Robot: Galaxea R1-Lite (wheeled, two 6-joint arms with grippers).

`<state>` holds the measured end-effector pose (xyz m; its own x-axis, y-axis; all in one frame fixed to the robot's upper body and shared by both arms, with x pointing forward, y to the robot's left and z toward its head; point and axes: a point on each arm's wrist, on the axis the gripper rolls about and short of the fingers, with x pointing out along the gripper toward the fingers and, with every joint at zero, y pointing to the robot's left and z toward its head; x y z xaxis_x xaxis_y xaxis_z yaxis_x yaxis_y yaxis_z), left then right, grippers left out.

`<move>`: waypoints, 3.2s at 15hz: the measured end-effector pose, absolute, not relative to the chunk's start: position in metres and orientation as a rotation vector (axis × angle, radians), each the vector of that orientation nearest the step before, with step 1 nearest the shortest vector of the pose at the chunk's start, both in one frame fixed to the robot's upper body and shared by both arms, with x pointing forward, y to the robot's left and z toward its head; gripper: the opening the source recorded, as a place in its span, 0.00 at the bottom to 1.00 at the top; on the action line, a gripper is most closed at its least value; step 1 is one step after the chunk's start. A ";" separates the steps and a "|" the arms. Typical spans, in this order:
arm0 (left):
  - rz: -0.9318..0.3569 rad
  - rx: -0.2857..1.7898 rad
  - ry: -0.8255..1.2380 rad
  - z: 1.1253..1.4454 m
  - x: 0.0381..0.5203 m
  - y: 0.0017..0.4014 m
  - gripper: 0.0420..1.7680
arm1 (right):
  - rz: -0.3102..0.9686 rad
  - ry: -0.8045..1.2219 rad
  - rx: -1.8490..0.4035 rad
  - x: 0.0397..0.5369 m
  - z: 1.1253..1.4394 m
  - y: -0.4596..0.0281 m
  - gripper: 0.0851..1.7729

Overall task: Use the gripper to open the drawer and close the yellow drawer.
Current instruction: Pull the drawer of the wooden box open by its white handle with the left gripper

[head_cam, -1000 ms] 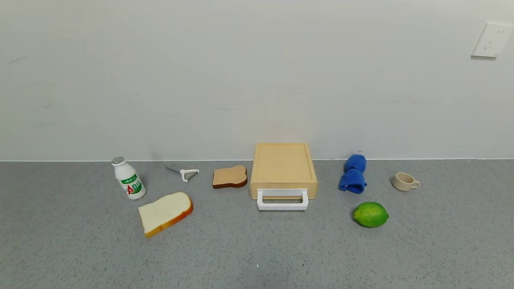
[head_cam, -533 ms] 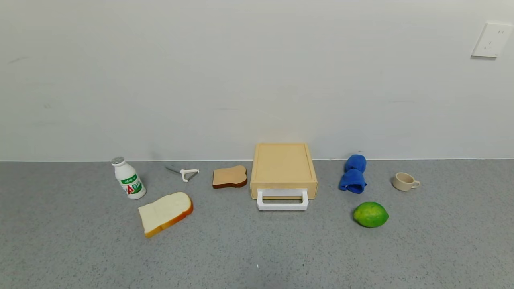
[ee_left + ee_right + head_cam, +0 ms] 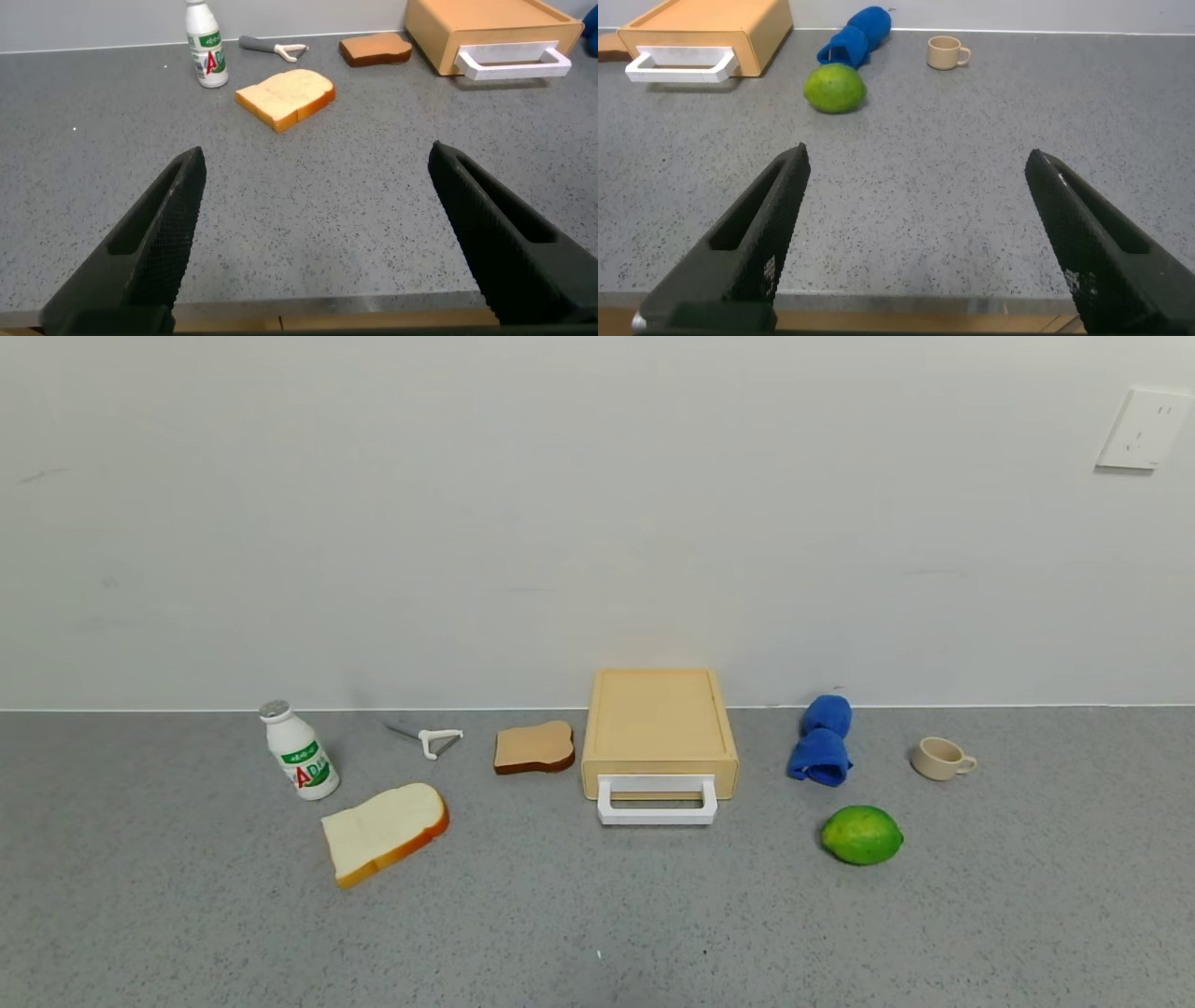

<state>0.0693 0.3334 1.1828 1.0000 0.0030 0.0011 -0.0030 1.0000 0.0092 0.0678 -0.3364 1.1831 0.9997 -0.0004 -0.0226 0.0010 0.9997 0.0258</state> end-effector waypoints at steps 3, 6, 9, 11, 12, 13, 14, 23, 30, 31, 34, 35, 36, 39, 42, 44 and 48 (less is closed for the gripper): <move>-0.007 0.028 0.006 1.183 0.069 0.333 0.97 | -0.001 0.023 0.026 0.068 1.183 -0.336 0.96; -0.014 0.028 -0.006 1.189 0.068 0.333 0.97 | -0.001 0.023 0.026 0.068 1.183 -0.336 0.96; -0.005 0.013 -0.025 1.221 0.062 0.333 0.97 | -0.001 0.023 0.026 0.068 1.183 -0.336 0.96; -0.001 0.009 -0.018 1.254 0.064 0.333 0.97 | -0.001 0.023 0.026 0.068 1.183 -0.336 0.96; 0.000 0.009 0.000 1.272 0.067 0.333 0.97 | -0.001 0.023 0.026 0.068 1.183 -0.336 0.96; 0.003 0.009 0.029 1.290 0.072 0.333 0.97 | -0.001 0.023 0.026 0.068 1.183 -0.336 0.96; 0.001 0.010 0.077 1.308 0.078 0.333 0.97 | -0.001 0.023 0.026 0.068 1.183 -0.336 0.96; -0.054 -0.055 0.659 1.404 0.206 0.331 0.97 | -0.001 0.023 0.026 0.068 1.183 -0.336 0.96; -0.091 -0.137 0.871 1.401 0.327 0.284 0.97 | -0.001 0.022 0.026 0.068 1.183 -0.336 0.96; -0.099 -0.128 0.895 1.397 0.338 0.275 0.97 | -0.001 0.023 0.026 0.068 1.183 -0.336 0.96; -0.119 -0.111 0.952 1.392 0.362 0.251 0.97 | -0.001 0.023 0.026 0.068 1.183 -0.336 0.96; -0.124 -0.112 0.964 1.390 0.369 0.244 0.97 | -0.001 0.023 0.026 0.068 1.183 -0.336 0.96; -0.126 -0.121 0.972 1.389 0.375 0.237 0.97 | -0.001 0.023 0.026 0.068 1.183 -0.336 0.96; -0.154 -0.121 0.995 1.382 0.388 0.214 0.97 | -0.001 0.023 0.026 0.068 1.183 -0.336 0.96; -0.189 -0.123 1.004 1.376 0.397 0.191 0.97 | -0.001 0.023 0.026 0.068 1.183 -0.336 0.96; -0.215 -0.114 1.007 1.371 0.402 0.178 0.97 | -0.001 0.023 0.026 0.068 1.183 -0.336 0.96; -0.269 -0.097 1.018 1.357 0.413 0.153 0.97 | -0.001 0.023 0.026 0.068 1.183 -0.336 0.96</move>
<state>0.4133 0.1534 1.3570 0.4952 -0.2669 -0.8268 0.1768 0.9627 -0.2049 0.0678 -0.3364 1.1831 0.9997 -0.0009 -0.0226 0.0014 0.9997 0.0258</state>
